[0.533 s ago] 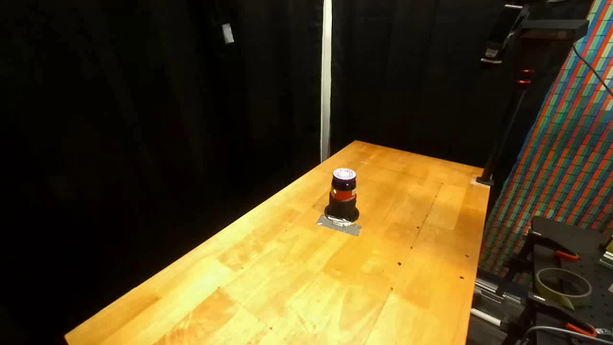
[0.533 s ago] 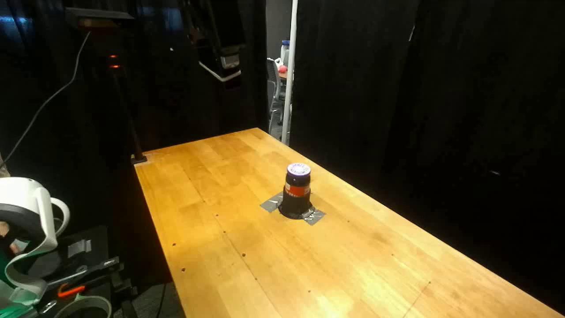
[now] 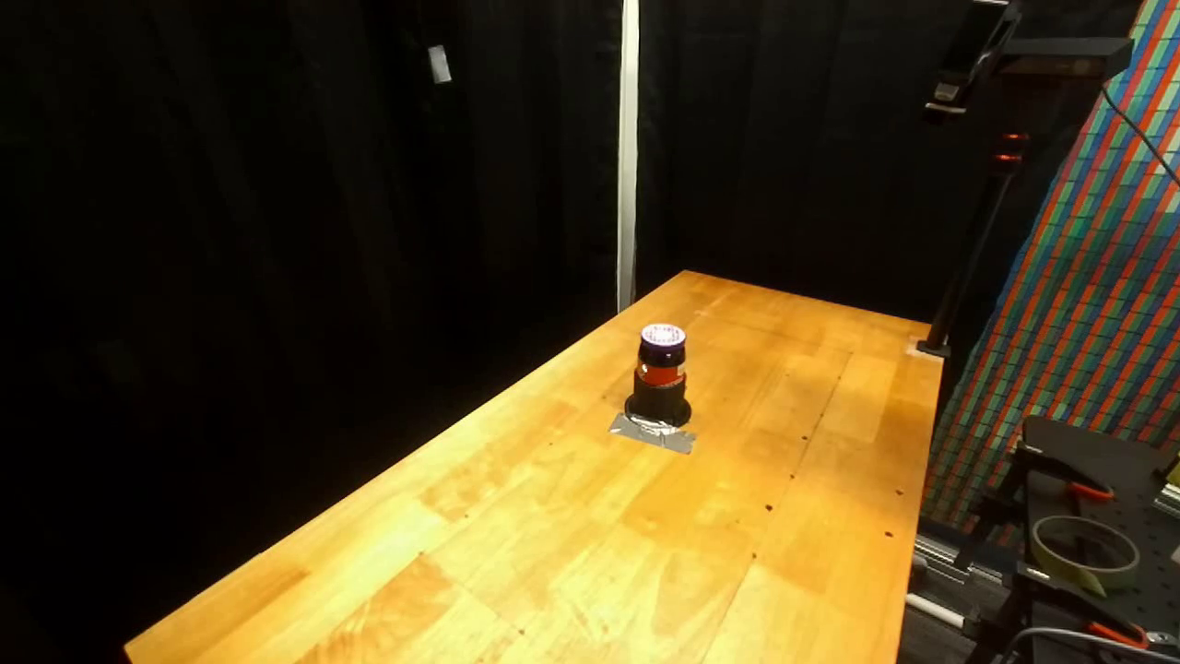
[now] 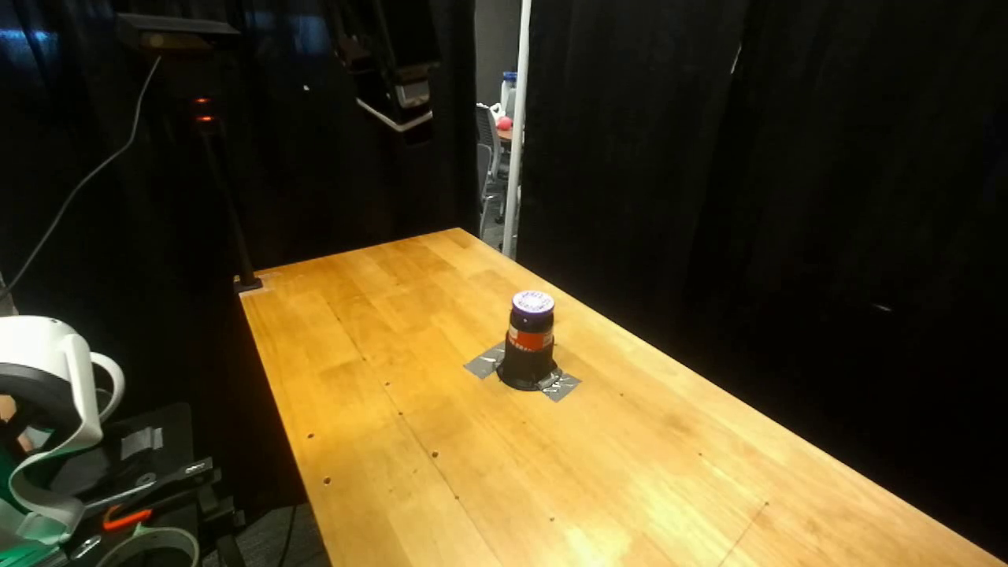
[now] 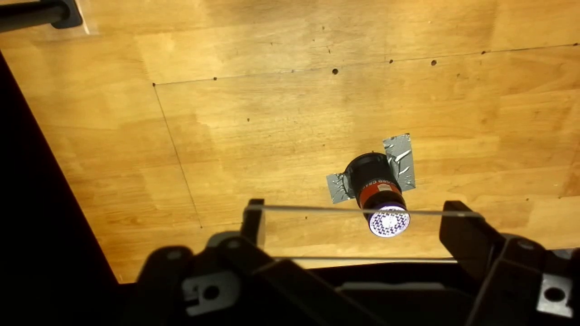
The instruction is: Put the rubber band around the brown cup
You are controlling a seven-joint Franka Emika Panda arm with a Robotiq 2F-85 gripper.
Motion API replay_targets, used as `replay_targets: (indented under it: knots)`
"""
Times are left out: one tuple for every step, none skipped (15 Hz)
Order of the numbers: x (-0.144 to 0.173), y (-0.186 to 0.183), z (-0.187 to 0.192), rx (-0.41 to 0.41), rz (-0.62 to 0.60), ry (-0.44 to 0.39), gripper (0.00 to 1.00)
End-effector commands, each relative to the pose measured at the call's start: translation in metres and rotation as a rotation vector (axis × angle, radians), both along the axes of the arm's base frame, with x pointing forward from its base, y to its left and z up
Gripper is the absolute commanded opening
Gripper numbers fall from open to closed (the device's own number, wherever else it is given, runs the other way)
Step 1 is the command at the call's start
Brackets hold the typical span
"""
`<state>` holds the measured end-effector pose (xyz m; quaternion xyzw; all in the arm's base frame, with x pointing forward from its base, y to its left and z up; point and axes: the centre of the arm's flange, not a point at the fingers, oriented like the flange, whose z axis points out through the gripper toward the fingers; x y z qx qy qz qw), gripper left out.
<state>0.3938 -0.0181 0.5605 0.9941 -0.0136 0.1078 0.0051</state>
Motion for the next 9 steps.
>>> replay_targets:
  knots:
    - [0.014, 0.021, 0.006, -0.035, 0.037, 0.027, 1.0]
    - [0.033, 0.037, 0.005, -0.059, 0.06, 0.071, 1.0]
    - [0.048, 0.054, 0.003, -0.07, 0.097, 0.119, 1.0]
    - [0.069, 0.073, -0.004, -0.084, 0.133, 0.173, 1.0]
    - [0.08, 0.086, -0.01, -0.087, 0.167, 0.216, 1.0]
    - [0.093, 0.101, -0.018, -0.097, 0.188, 0.256, 1.0]
    - [0.107, 0.115, -0.029, -0.102, 0.213, 0.29, 1.0]
    - [0.121, 0.127, -0.042, -0.107, 0.224, 0.308, 1.0]
    - [0.136, 0.138, -0.053, -0.12, 0.223, 0.31, 1.0]
